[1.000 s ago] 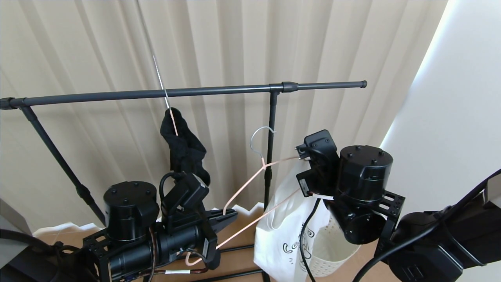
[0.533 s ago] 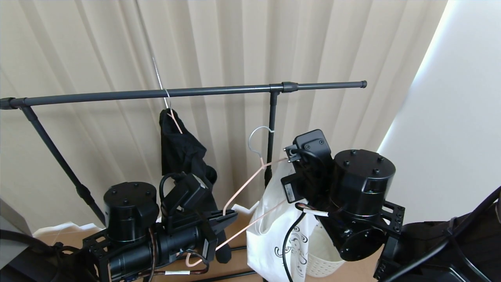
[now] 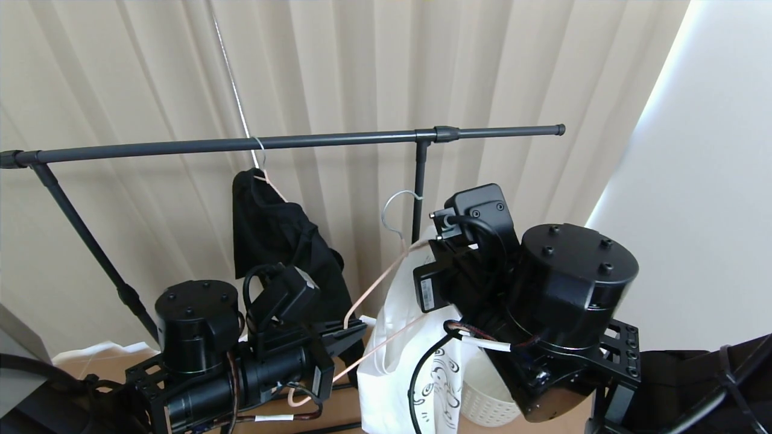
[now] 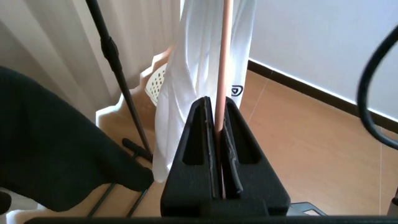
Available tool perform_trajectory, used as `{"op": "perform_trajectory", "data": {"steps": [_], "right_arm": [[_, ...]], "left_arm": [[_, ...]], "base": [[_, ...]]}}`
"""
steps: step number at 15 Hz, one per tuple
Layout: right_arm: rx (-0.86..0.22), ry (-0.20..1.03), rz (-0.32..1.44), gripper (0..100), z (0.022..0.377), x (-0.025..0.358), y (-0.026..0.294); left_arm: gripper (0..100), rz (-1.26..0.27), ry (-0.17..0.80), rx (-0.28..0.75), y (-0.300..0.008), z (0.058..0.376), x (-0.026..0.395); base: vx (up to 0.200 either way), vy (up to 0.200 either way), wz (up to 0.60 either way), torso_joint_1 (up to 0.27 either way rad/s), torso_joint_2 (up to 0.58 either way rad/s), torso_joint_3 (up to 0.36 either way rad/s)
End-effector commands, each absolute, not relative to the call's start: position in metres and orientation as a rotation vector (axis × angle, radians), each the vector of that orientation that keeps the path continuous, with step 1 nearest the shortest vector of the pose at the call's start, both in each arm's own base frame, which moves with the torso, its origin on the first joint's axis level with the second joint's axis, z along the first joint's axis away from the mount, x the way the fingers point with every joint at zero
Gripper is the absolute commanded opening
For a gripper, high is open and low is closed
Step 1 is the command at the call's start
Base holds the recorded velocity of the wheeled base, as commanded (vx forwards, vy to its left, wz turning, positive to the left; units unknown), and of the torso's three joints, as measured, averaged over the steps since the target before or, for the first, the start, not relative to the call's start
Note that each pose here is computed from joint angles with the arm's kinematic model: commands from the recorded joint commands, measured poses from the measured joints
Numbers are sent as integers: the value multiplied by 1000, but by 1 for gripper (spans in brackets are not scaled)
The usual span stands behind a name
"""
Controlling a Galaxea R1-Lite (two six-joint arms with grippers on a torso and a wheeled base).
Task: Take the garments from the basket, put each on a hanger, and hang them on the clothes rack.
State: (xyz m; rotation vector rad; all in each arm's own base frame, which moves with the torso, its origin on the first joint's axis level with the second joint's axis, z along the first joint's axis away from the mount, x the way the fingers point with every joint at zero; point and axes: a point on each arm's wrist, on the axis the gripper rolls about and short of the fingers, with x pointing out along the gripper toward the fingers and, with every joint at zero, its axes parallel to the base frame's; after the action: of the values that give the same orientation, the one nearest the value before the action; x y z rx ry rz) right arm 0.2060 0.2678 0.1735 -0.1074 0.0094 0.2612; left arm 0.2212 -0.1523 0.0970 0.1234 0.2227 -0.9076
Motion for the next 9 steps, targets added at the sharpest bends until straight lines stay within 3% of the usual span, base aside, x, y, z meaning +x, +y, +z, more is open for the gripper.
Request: {"op": "perform_trajectory", "data": {"steps": [1,8,9], "right_arm": [[-88,-7,282,0,181,197,268],[-77,-16,271,0,186,199,264],[-75,-17,271,100,187,199,264]], "left_arm": [[0,-903,204,121,-151,98,221],[0,-903,135,110,-149,102,218],[0,-903,135,110,-149,102,218]], "base": [[0,0,0,0,0,0],[0,0,0,0,0,0],[0,0,0,0,0,0]]}}
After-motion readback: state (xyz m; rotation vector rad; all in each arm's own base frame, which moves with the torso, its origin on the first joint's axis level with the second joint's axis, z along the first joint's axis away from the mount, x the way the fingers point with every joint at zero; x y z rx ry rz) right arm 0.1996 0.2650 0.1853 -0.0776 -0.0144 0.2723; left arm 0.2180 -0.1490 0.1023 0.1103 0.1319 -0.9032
